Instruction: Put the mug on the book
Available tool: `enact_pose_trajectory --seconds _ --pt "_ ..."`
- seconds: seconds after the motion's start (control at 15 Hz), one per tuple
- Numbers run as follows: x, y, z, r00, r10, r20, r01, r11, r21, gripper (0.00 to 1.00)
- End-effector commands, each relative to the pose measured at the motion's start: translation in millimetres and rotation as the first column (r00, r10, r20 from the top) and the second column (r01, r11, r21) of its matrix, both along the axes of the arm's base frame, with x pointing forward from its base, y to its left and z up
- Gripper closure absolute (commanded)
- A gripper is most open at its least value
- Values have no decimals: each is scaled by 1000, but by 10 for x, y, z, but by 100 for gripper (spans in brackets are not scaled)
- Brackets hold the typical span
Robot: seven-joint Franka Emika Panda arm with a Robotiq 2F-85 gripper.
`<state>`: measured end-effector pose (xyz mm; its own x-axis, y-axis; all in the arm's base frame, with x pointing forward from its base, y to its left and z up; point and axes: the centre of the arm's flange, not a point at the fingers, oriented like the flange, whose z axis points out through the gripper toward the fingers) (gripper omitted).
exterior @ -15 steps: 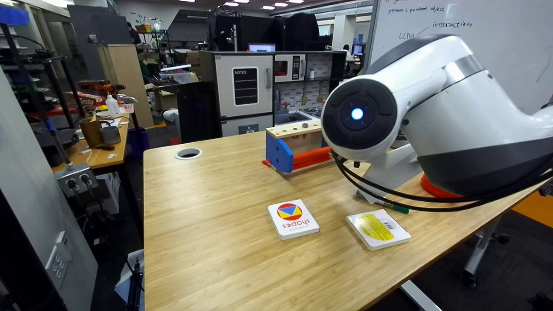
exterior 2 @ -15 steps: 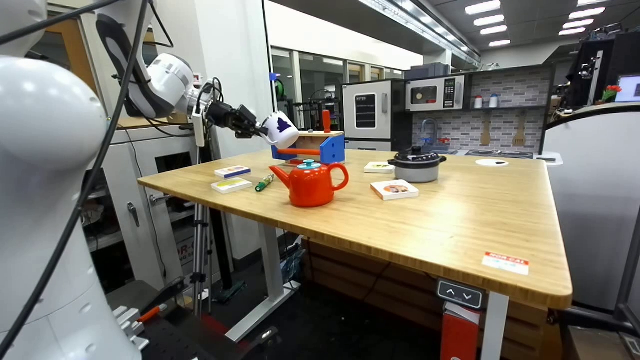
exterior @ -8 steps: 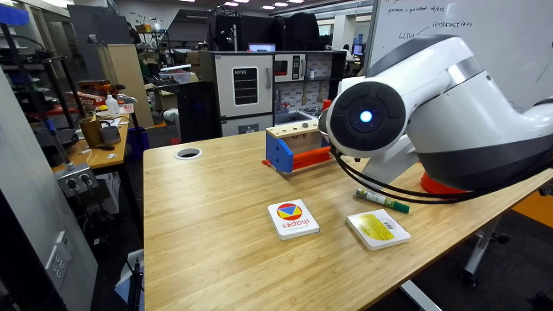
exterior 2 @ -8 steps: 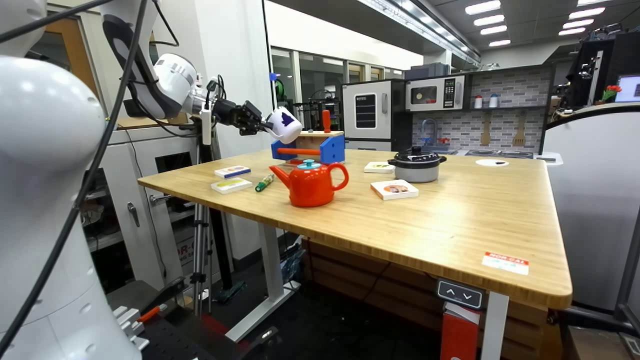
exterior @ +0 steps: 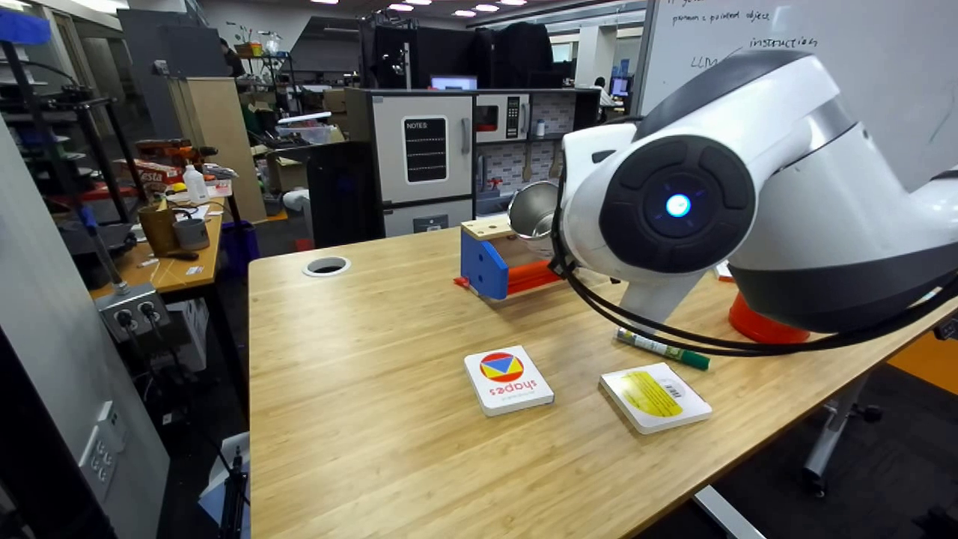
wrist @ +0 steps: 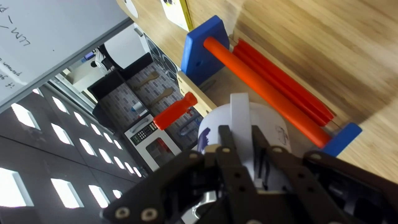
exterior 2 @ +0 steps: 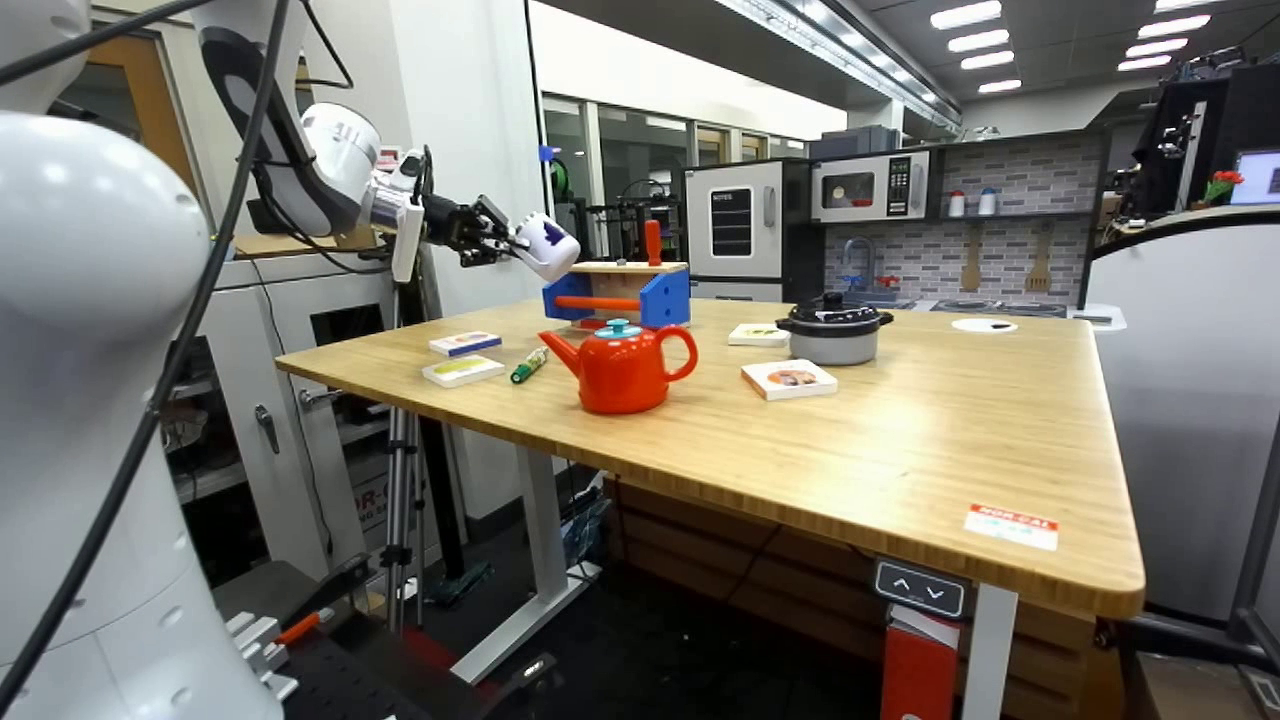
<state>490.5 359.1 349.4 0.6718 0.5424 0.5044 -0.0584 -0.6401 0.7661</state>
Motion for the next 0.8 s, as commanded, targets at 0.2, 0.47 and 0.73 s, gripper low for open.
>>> enact_pose_trajectory --seconds 0.2,0.47,0.73 --pt "-134 51 101 977 209 -30 -210 977 -46 96" --pt "-264 118 214 921 390 -24 -390 916 -90 96" --pt "-393 124 286 872 489 -15 -489 869 -80 96"
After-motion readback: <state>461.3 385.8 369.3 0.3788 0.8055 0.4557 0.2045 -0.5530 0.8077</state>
